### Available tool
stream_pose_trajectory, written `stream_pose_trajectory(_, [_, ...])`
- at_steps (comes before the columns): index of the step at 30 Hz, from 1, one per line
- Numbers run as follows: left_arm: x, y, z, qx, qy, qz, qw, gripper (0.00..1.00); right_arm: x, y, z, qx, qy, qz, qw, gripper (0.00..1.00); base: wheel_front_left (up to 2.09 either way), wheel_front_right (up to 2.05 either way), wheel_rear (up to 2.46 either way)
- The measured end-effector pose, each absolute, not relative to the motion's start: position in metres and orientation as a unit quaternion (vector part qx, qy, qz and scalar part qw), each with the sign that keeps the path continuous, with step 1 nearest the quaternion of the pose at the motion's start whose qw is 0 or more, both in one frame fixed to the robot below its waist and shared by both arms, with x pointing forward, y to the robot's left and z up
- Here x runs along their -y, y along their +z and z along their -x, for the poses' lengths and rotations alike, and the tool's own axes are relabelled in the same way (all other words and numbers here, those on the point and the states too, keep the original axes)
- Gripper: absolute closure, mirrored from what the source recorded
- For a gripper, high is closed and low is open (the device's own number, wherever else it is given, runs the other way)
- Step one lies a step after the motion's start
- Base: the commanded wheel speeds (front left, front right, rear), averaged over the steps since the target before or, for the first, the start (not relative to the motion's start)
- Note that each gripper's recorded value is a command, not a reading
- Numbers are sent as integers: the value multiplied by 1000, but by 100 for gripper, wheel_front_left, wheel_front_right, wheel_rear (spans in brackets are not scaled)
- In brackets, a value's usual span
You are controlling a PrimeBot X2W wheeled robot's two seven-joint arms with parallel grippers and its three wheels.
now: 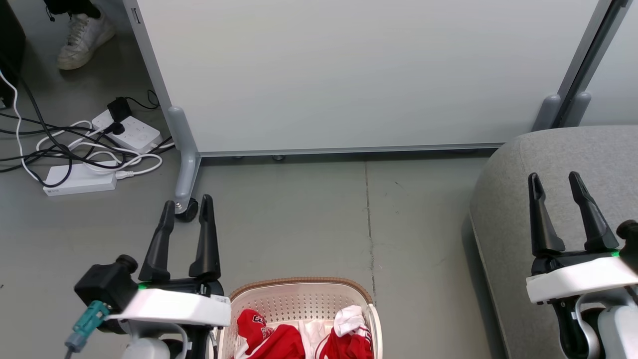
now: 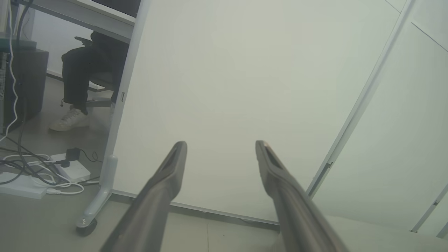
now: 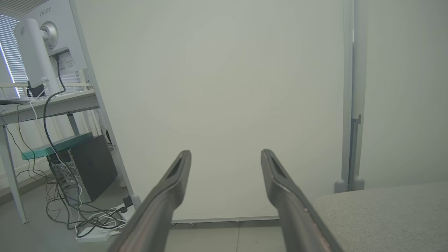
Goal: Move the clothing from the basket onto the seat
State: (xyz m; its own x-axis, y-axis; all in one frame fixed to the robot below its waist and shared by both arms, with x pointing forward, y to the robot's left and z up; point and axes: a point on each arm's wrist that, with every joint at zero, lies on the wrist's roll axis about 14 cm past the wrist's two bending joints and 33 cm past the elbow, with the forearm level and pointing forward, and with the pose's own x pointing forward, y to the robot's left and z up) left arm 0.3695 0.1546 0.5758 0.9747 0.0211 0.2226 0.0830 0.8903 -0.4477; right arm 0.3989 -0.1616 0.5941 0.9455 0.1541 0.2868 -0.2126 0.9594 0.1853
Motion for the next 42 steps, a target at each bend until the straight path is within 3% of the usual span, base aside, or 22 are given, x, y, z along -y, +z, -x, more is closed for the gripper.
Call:
stream_pose_trajectory(25, [-137,524,-358,50,-6,78,996,0,120,524,-387,42,138,-70,987,0,0,0,0])
stream_pose_trajectory(42, [-132,514,-351,47,-17,20,999,0,105,523,-388,48,163,-19,985,0,0,0,0])
